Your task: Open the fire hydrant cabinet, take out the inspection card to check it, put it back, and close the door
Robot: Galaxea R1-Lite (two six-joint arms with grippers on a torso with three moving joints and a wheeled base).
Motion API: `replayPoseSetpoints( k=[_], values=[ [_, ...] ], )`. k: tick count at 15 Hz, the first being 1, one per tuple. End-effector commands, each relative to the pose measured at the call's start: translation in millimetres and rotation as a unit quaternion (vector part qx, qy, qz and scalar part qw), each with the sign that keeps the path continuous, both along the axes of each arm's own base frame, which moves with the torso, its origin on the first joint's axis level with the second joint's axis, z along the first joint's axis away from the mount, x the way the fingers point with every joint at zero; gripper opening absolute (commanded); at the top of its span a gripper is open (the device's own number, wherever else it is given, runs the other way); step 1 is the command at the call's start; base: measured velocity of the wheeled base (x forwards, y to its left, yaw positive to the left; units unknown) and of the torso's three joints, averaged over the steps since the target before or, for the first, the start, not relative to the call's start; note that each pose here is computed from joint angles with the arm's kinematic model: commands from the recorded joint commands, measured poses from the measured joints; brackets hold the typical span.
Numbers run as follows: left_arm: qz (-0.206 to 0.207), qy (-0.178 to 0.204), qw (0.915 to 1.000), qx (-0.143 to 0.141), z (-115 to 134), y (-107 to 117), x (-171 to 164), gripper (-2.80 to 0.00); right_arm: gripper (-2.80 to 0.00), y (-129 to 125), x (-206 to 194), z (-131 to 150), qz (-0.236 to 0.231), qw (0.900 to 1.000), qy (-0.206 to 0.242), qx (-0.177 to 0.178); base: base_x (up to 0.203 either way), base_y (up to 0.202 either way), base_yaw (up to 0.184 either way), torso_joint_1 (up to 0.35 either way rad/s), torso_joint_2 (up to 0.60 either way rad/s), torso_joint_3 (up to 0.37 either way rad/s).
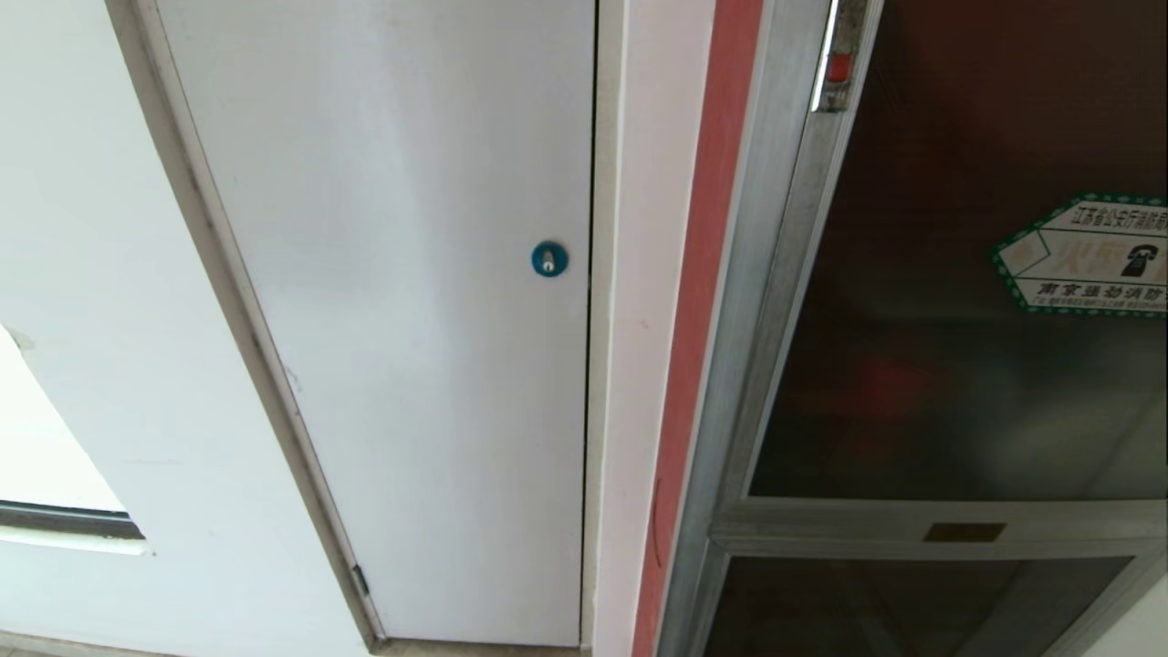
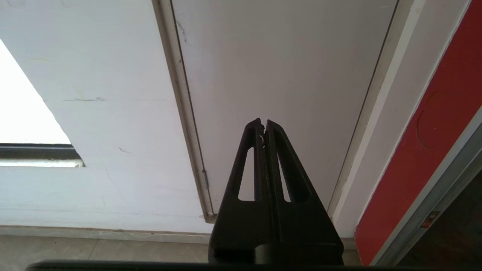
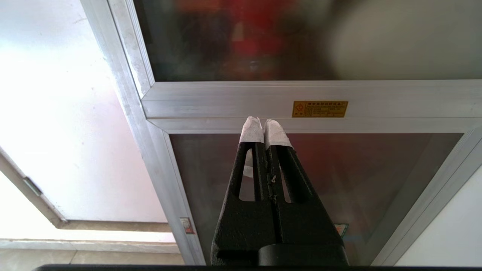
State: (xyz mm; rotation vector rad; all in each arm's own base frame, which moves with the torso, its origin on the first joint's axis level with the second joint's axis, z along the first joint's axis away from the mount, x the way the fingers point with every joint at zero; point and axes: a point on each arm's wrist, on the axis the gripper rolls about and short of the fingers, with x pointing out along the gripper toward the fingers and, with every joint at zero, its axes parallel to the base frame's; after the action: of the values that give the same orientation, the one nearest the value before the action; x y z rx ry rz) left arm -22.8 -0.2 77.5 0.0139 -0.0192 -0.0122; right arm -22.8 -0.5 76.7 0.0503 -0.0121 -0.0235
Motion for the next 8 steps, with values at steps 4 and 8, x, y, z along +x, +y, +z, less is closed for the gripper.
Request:
replayPoseSetpoints(
  k=[4, 8],
  values=[
    [-0.001, 0.007, 1.0, 0.0, -3.8, 0.0, 1.0, -2.8, -2.8, 0.0, 0.2, -0.8, 0.0, 1.0, 0.001, 0.0, 0.0, 0.0, 0.0, 0.0, 0.0, 0.0],
    [-0.001, 0.007, 1.0, 0.0, -3.8, 0.0, 1.1, -2.8, -2.8, 0.0, 0.2, -0.6, 0.0, 1.0, 0.0, 0.0, 0.0, 0.0, 0.0, 0.0, 0.0, 0.0]
  ],
)
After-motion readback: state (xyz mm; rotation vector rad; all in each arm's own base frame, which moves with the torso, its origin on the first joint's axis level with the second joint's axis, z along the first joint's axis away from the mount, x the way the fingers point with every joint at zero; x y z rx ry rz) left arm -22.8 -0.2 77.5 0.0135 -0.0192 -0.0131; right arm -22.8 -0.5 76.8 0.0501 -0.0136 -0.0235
